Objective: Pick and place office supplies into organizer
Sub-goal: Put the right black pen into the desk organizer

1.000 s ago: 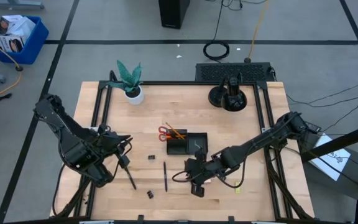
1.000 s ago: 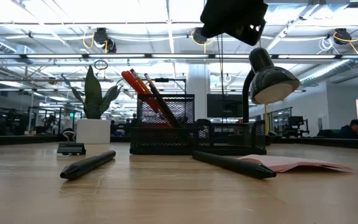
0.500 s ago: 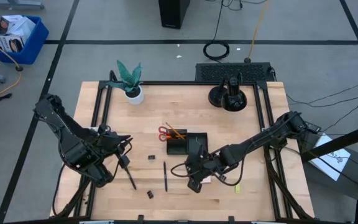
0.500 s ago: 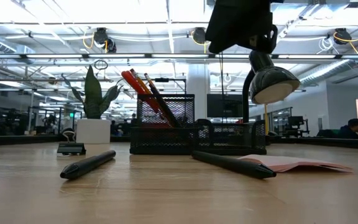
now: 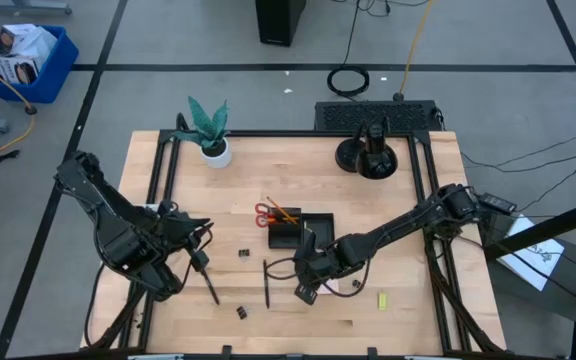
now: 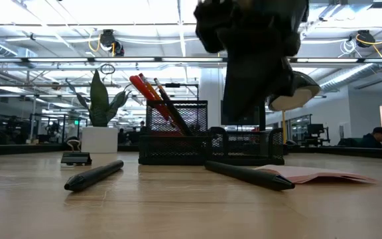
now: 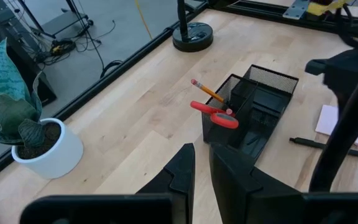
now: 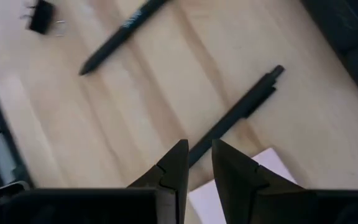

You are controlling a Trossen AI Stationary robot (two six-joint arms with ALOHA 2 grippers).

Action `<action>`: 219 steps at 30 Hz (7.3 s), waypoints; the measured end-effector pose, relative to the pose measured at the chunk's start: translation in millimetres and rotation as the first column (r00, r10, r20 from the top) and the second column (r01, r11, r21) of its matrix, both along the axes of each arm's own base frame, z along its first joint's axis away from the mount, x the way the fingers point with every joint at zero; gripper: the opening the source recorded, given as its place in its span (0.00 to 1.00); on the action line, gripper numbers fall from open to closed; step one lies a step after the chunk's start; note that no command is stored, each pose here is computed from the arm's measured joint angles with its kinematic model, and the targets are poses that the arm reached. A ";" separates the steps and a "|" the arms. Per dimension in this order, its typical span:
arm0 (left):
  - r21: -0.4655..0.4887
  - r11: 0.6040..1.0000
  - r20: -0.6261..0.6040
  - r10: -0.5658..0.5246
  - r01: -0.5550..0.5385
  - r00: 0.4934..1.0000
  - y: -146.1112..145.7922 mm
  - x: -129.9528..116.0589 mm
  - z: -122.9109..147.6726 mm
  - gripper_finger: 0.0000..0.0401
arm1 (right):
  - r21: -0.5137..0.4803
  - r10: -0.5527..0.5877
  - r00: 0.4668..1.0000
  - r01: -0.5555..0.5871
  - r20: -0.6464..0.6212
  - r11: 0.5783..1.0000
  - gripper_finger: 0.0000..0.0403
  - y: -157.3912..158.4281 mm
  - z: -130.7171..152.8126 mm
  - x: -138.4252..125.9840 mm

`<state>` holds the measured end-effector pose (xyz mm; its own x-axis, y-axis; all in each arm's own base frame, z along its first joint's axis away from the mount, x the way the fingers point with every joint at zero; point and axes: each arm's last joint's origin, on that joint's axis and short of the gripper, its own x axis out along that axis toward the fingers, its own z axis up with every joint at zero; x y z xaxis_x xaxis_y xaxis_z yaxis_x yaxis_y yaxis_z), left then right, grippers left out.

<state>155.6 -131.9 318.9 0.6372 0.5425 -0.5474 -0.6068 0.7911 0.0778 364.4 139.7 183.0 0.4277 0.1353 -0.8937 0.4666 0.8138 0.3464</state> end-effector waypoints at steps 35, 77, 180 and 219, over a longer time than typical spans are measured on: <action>-0.016 1.000 -0.015 -0.002 0.002 1.000 -0.4 0.0 -0.6 0.13 | 0.040 -0.046 0.999 0.047 -0.027 0.998 0.40 -4.7 -11.1 6.4; -0.019 1.000 -0.012 -0.006 0.006 1.000 -0.9 0.4 -0.5 0.13 | 0.037 -0.129 0.986 0.134 -0.108 0.990 0.37 -7.3 -50.5 16.6; -0.062 0.997 0.006 -0.035 0.036 0.999 -6.3 5.0 -0.2 0.13 | -0.070 -0.100 0.993 0.095 -0.061 0.993 0.05 16.5 -47.7 4.1; -0.066 0.997 0.012 -0.041 0.042 0.999 -7.1 5.8 0.1 0.13 | -0.068 -0.021 0.978 0.036 0.208 0.997 0.05 16.1 16.6 3.6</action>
<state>161.5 -139.0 319.0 0.6644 0.4784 -0.5741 -0.5738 0.8188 0.0182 367.9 155.7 199.6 0.6069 0.0602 -0.7925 0.4142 0.8271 0.3800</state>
